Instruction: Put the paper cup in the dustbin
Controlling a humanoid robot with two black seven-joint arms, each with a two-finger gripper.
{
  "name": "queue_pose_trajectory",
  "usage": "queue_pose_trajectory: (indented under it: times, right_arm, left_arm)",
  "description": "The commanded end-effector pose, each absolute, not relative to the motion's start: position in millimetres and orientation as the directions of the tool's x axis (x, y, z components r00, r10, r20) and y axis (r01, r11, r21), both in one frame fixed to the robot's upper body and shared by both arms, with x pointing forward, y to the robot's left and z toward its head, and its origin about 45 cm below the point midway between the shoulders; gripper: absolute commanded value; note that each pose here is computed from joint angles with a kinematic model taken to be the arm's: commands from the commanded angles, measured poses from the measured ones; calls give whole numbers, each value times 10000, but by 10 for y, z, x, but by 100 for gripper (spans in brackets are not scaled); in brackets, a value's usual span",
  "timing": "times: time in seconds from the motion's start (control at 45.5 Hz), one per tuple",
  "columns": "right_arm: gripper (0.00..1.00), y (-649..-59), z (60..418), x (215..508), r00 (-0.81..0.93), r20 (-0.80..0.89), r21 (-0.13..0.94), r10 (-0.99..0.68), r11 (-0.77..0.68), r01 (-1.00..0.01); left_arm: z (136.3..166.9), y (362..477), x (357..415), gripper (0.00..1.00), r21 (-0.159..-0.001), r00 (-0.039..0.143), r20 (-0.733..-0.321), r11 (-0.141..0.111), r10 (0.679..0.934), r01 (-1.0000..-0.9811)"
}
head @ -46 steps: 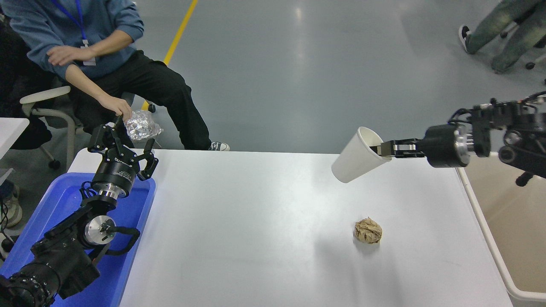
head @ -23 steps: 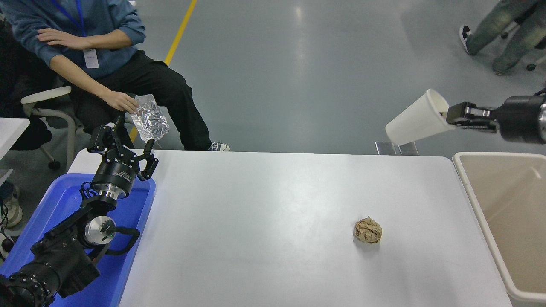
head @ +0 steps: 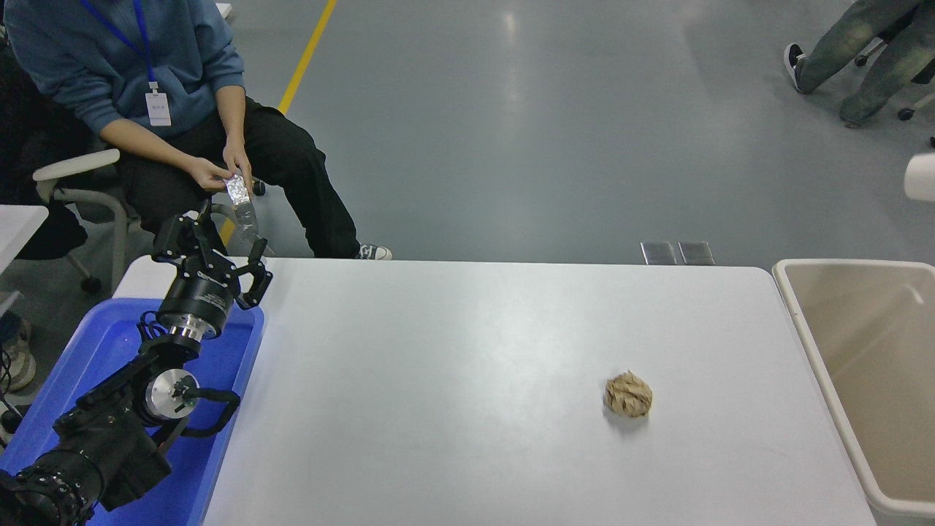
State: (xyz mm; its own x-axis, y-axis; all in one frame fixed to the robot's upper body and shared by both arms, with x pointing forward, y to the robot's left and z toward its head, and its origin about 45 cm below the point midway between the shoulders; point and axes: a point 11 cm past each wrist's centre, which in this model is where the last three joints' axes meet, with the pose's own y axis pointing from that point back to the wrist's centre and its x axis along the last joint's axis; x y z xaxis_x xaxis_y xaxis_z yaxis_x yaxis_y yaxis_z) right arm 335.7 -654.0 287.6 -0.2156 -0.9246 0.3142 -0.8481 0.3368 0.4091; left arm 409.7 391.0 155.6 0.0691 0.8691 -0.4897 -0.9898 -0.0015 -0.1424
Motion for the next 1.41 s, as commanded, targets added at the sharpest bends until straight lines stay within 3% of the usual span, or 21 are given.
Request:
queue_pose_trajectory:
  times: [0.0, 0.132, 0.549, 1.319, 1.385]
  right_arm:
    - [0, -6729, 2104, 2913, -5607, 1282, 5711, -8180, 5231, -6326]
    - [0, -6643, 1709, 2770, -6782, 978, 6356, -7284, 5700, -5206]
    - [0, -6161, 943, 2630, -7820, 1503, 7195, -6049, 6094, -3331]
    - [0, -5877, 597, 2544, -7873, 1259, 7648, -6036, 5645, -3105]
    - [39, -5888, 608, 2545, -7897, 1258, 7626, -6005, 5677, -3102]
  left_arm:
    - [1556, 3911, 4097, 100, -1422, 688, -4898, -17, 8691, -9898]
    - [1556, 3911, 4097, 100, -1422, 688, -4898, -17, 8691, -9898]
    - [1555, 3912, 4097, 100, -1416, 675, -4892, -28, 8696, -9899]
    - [1555, 3913, 4097, 100, -1419, 669, -4902, -38, 8690, -9899]
    - [1555, 3912, 4097, 100, -1416, 675, -4892, -28, 8696, -9899]
